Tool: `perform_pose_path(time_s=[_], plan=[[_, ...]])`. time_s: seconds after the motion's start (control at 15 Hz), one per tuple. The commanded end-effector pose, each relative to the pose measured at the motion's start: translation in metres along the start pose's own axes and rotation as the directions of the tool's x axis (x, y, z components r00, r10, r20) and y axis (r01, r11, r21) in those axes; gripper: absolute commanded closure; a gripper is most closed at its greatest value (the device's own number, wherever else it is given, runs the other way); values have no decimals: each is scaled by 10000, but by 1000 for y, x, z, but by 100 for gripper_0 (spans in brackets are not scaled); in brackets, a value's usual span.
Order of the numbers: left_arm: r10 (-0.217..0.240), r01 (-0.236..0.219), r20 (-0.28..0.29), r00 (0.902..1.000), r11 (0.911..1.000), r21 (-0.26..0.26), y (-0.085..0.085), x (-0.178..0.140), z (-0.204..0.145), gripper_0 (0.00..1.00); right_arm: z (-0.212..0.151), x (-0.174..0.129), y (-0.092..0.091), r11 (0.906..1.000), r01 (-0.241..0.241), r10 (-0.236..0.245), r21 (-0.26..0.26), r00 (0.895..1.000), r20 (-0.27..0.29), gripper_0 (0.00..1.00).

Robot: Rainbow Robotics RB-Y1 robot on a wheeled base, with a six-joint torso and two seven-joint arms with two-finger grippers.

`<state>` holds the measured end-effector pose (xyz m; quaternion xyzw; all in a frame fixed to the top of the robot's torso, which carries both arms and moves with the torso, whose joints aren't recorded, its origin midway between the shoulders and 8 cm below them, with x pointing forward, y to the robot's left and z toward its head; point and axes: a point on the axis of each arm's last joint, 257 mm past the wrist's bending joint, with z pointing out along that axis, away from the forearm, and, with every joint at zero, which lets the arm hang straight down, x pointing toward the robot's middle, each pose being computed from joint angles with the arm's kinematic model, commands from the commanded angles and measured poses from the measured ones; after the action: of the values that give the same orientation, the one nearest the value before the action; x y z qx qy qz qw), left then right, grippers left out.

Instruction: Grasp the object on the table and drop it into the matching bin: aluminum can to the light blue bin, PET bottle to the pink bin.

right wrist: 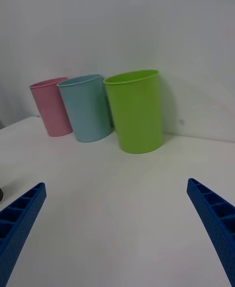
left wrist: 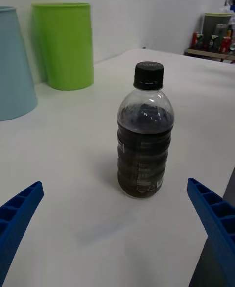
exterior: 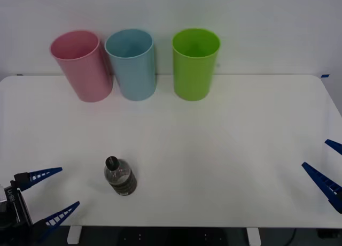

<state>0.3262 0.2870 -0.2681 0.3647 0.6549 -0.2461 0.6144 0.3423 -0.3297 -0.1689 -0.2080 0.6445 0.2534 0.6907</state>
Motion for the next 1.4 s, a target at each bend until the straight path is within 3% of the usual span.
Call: perform_pose_path(time_s=[0.07, 0.47, 0.87, 1.4], plan=[[-259, 258, 25, 9997, 9989, 393, -3, 13, 15, 0, 0, 0, 0, 10000, -1, 1, 1, 10000, 0, 0], [-285, 273, 107, 9995, 9949, 972, -9, 28, 47, 0, 0, 0, 0, 10000, -1, 1, 1, 10000, 0, 0], [-376, 323, 576, 9976, 9954, 901, -19, 26, 79, 0, 0, 0, 0, 10000, -1, 1, 1, 10000, 0, 0], [-238, 160, 731, 9970, 9944, 1049, -32, 24, 114, 0, 0, 0, 0, 10000, -1, 1, 1, 10000, 0, 0]])
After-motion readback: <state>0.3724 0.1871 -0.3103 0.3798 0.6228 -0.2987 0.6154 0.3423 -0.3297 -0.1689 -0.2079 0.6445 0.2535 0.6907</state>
